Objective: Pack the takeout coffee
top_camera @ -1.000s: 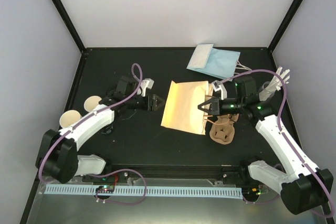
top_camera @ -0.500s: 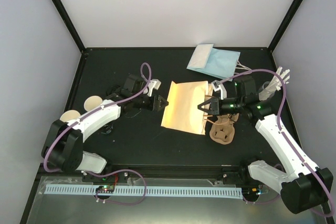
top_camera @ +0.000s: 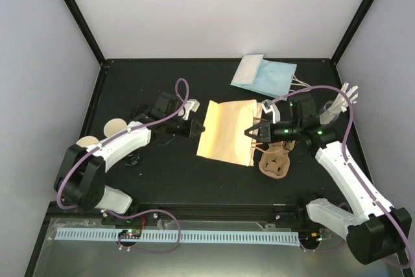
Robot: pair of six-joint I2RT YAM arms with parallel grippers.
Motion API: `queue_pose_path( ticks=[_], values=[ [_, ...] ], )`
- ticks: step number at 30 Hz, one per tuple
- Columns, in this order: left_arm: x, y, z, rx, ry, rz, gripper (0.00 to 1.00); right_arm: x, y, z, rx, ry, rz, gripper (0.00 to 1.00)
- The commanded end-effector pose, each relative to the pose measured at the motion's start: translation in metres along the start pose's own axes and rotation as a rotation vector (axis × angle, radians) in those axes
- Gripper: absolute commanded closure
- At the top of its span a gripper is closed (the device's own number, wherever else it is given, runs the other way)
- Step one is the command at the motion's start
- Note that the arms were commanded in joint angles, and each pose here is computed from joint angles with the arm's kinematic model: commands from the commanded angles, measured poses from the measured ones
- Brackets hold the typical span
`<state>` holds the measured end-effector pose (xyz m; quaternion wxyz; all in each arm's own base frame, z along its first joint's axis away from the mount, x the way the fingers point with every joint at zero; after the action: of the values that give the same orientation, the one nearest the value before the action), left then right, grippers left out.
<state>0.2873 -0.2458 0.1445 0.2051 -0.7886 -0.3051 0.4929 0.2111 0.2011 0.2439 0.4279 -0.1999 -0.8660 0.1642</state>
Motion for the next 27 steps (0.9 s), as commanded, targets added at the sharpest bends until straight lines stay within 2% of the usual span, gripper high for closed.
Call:
queue_pose_path(
  ticks=[1, 6, 13, 20, 24, 27],
  values=[
    [0.000, -0.012, -0.007, -0.017, -0.032, 0.061, 0.99, 0.010, -0.008, -0.007, -0.022, -0.043, 0.010, 0.99],
    [0.024, -0.024, 0.001, -0.033, -0.166, 0.219, 0.98, 0.020, -0.019, -0.005, -0.033, -0.063, 0.011, 0.99],
    [0.041, -0.023, 0.011, -0.028, -0.242, 0.232, 0.98, 0.026, -0.029, -0.005, -0.062, -0.079, 0.028, 0.99],
    [0.039, -0.022, 0.011, -0.018, -0.260, 0.260, 0.98, 0.032, -0.026, -0.007, -0.061, -0.076, -0.024, 0.99],
    [0.037, -0.022, 0.010, -0.022, -0.252, 0.264, 0.90, 0.036, -0.024, -0.014, -0.052, -0.069, -0.046, 0.99],
    [0.032, -0.025, 0.009, -0.029, -0.232, 0.265, 0.76, 0.033, -0.025, -0.022, -0.054, -0.057, -0.009, 0.99]
  ],
)
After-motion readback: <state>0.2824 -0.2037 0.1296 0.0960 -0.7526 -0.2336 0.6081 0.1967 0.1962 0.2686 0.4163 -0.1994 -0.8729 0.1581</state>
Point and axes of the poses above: each gripper's point midway between its finger pads, its own y axis out along the fingers, its own x axis along the line the jaws close on, z = x × y, the point moved 1 cm from there along -y, back along the fingers, and after that the axes turned 8 degrees about -y, right-handed, at the moved point
